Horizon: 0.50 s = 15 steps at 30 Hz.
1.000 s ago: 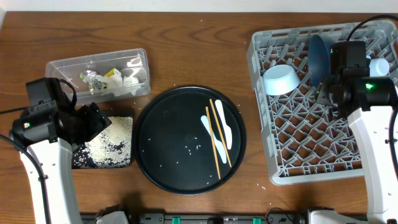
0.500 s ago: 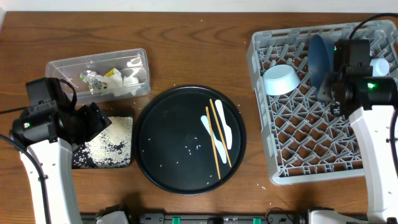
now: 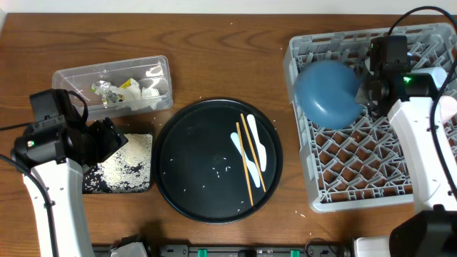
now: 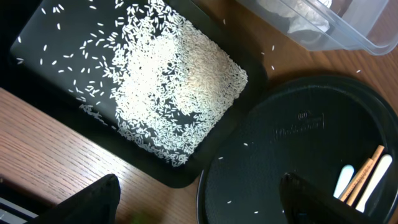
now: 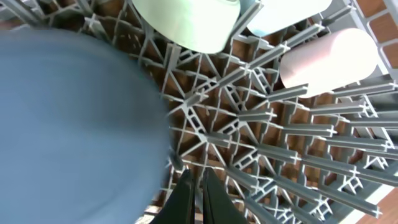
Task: Sort waste into correct bins and load items into the dishwasher rack
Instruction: 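Lower the blue plate into the rack slots and release it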
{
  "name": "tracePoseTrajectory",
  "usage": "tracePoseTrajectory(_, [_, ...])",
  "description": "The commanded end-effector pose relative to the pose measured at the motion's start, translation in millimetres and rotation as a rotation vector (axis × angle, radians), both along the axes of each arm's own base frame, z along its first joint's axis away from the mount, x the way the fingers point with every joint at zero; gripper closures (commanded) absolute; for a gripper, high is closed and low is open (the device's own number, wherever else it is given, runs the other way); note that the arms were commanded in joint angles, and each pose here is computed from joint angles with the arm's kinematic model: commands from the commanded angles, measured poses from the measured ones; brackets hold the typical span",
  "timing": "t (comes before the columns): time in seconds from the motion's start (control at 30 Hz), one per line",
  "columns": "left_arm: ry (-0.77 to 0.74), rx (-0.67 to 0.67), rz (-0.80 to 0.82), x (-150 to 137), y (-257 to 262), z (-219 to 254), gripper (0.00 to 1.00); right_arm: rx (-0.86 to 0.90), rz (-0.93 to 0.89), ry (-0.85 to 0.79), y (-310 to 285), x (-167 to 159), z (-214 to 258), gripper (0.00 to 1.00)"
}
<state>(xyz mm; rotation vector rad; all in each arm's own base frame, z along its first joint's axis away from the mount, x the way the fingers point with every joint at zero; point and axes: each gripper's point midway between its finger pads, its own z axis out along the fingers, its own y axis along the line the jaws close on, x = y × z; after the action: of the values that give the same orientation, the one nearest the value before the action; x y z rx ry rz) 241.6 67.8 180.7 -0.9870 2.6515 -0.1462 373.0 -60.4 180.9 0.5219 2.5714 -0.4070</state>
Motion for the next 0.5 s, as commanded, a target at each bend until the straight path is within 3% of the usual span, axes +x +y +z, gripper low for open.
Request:
tracePoseTrajectory(0.0, [-0.002,-0.002,0.016,0.9,1.5,1.7,0.17,-0.019,-0.013,-0.014,-5.1,-5.3,9.7,0.95])
tracePoseTrajectory(0.17, [-0.002,-0.002,0.016,1.0,1.4,1.7,0.17,0.018,0.016,-0.022,3.3,-5.3,11.5,0.94])
tracePoseTrajectory(0.47, [-0.002,-0.001,0.016,0.9,1.6,1.6,0.17,0.199,0.292,0.011,65.9,-0.2,2.7,0.92])
